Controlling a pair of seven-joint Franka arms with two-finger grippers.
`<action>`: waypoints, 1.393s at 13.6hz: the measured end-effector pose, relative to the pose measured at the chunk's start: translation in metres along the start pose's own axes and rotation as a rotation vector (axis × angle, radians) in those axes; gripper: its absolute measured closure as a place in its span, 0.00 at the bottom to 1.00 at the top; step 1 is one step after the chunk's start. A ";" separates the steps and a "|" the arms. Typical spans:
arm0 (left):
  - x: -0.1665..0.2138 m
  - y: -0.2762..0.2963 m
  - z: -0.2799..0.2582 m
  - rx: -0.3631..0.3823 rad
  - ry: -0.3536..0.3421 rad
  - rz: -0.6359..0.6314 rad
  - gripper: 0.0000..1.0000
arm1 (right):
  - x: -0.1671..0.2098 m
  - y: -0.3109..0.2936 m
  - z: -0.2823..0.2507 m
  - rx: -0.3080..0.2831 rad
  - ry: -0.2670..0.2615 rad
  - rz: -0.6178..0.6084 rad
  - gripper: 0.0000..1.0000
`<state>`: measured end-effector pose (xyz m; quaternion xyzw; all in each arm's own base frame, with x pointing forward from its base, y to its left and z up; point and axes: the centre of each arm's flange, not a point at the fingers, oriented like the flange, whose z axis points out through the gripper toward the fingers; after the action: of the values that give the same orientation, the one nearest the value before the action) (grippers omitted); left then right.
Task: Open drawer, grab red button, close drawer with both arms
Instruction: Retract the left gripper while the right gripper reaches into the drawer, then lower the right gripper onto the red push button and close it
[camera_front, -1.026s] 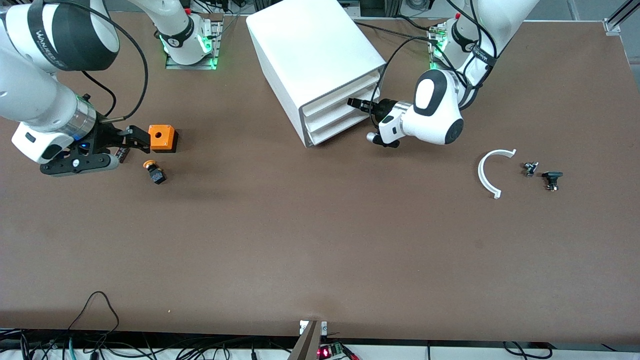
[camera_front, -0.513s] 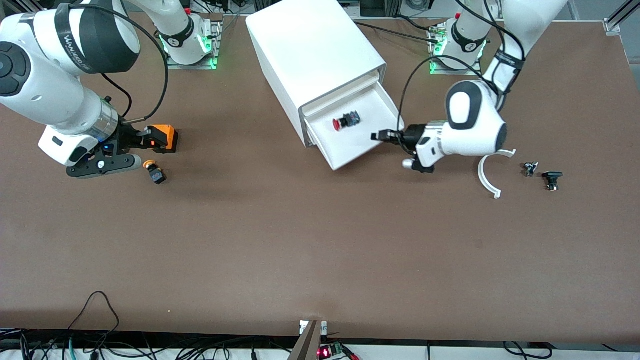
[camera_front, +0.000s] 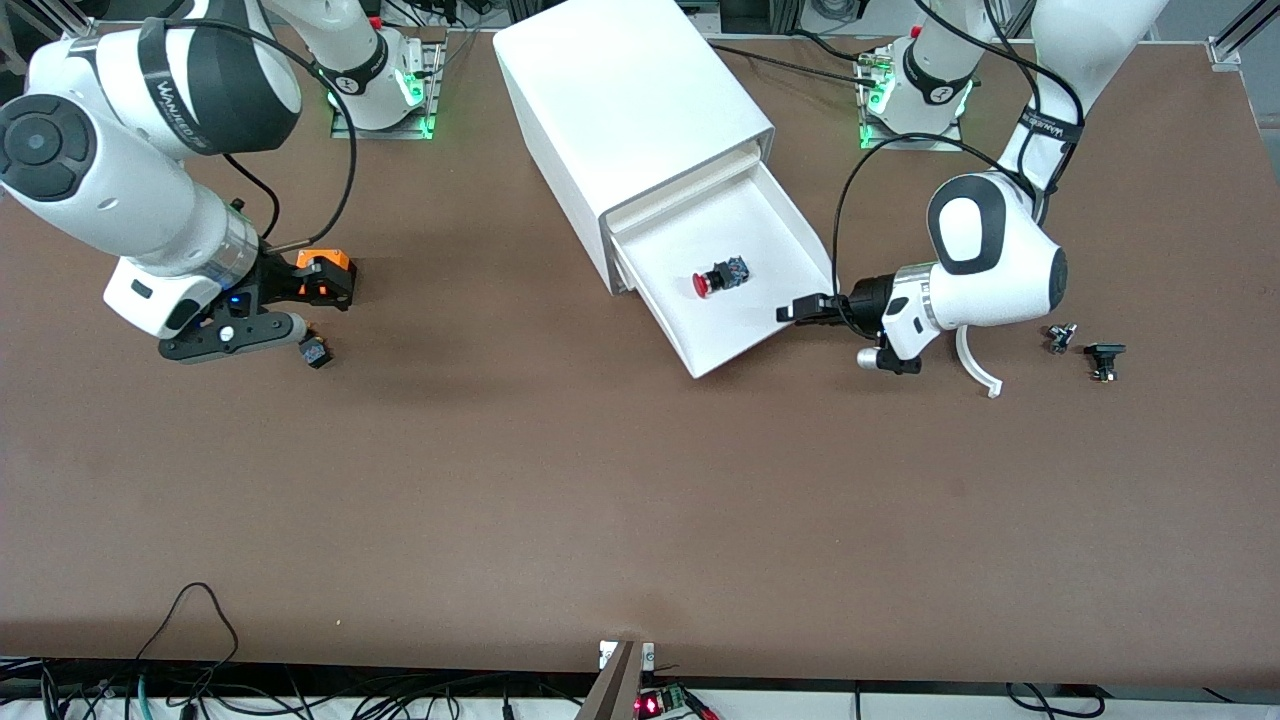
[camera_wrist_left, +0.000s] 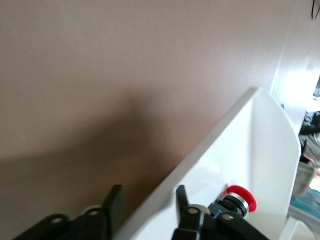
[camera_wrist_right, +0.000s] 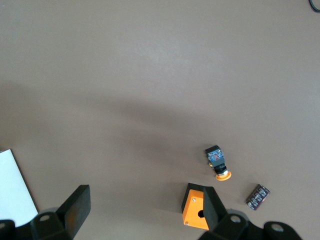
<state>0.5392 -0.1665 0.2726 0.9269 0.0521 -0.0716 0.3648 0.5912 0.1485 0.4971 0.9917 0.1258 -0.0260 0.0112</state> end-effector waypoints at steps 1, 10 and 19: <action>0.005 0.002 -0.015 0.035 0.029 0.030 0.32 | 0.001 -0.013 0.000 -0.001 0.006 -0.021 0.00; -0.015 0.050 -0.249 0.551 0.193 0.355 0.00 | 0.022 -0.171 -0.011 0.026 0.075 -0.298 0.00; -0.055 0.069 -0.365 0.796 0.106 0.311 0.00 | 0.033 -0.358 0.013 0.141 0.182 -0.747 0.00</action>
<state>0.5297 0.0305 0.5919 0.9946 -0.1010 0.0176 -0.0180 0.5329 0.5034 0.4765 0.8742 0.4765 0.0511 -0.0784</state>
